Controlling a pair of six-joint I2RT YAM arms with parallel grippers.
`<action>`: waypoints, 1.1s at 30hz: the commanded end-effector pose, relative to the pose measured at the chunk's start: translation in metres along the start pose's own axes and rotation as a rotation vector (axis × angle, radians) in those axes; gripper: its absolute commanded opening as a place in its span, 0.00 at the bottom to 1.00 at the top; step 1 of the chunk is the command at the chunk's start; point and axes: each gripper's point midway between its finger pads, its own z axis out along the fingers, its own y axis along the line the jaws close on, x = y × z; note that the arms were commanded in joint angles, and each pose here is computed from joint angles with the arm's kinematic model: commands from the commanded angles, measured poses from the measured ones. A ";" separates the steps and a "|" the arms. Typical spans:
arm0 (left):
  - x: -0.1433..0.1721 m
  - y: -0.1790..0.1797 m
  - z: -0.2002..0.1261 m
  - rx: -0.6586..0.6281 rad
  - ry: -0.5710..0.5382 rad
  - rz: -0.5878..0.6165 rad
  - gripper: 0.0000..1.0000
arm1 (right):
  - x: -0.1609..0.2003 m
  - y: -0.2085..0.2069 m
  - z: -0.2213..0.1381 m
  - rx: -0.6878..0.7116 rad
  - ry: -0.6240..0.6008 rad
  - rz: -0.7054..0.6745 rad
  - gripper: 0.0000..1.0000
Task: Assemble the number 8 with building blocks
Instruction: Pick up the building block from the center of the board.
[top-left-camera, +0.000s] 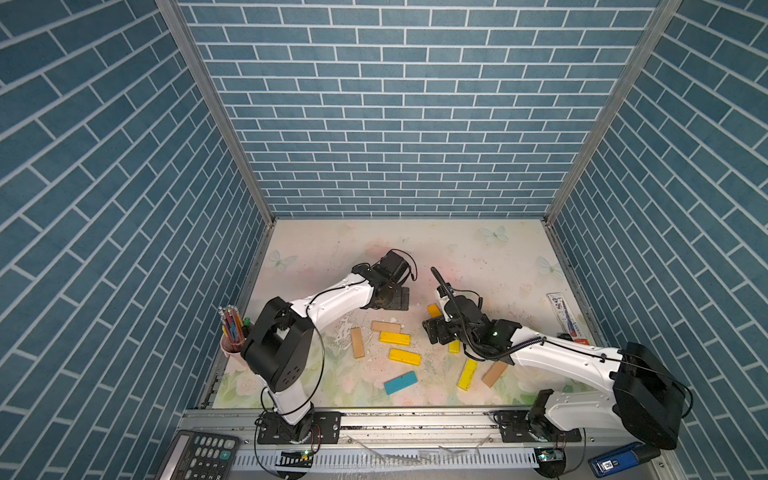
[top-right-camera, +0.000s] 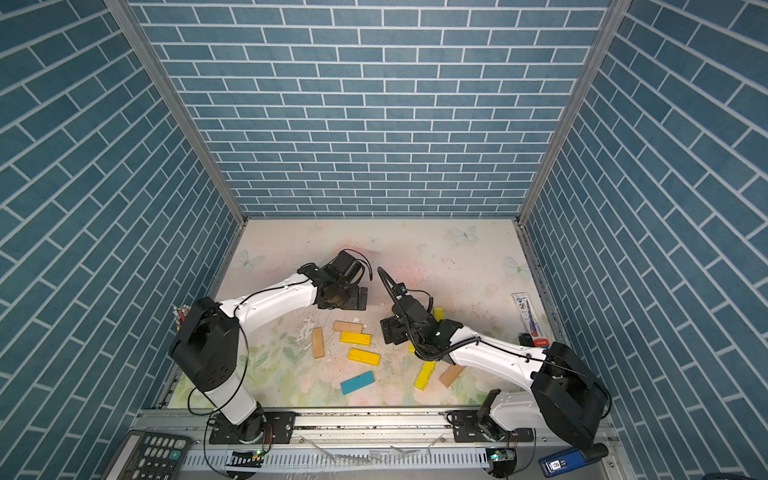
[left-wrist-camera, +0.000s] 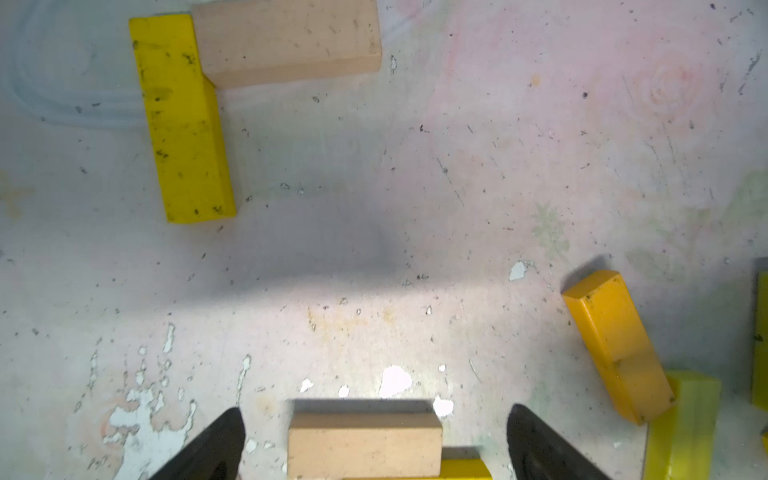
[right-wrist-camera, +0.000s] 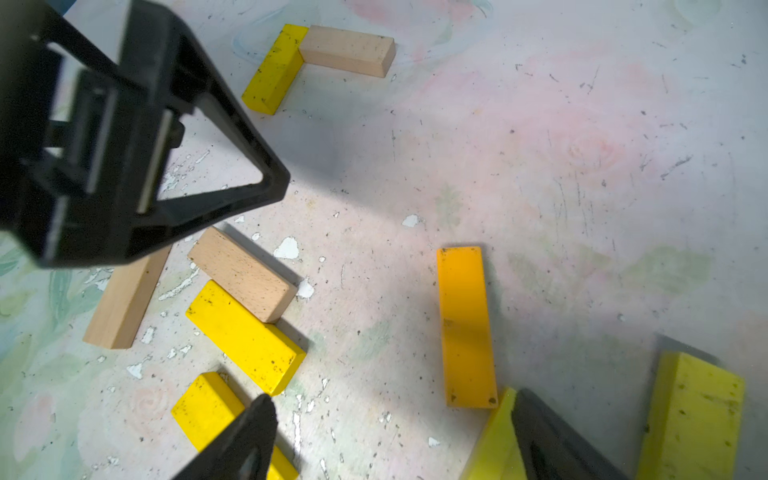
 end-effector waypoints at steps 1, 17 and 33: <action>0.013 0.017 -0.007 -0.002 0.016 -0.027 1.00 | -0.012 0.016 0.003 -0.054 0.001 -0.004 0.87; 0.108 0.085 0.013 -0.177 0.186 -0.140 0.85 | -0.007 0.022 0.013 -0.079 0.022 -0.001 0.87; 0.119 0.087 0.039 -0.167 0.199 -0.172 0.44 | -0.001 0.013 0.008 -0.049 0.019 0.010 0.86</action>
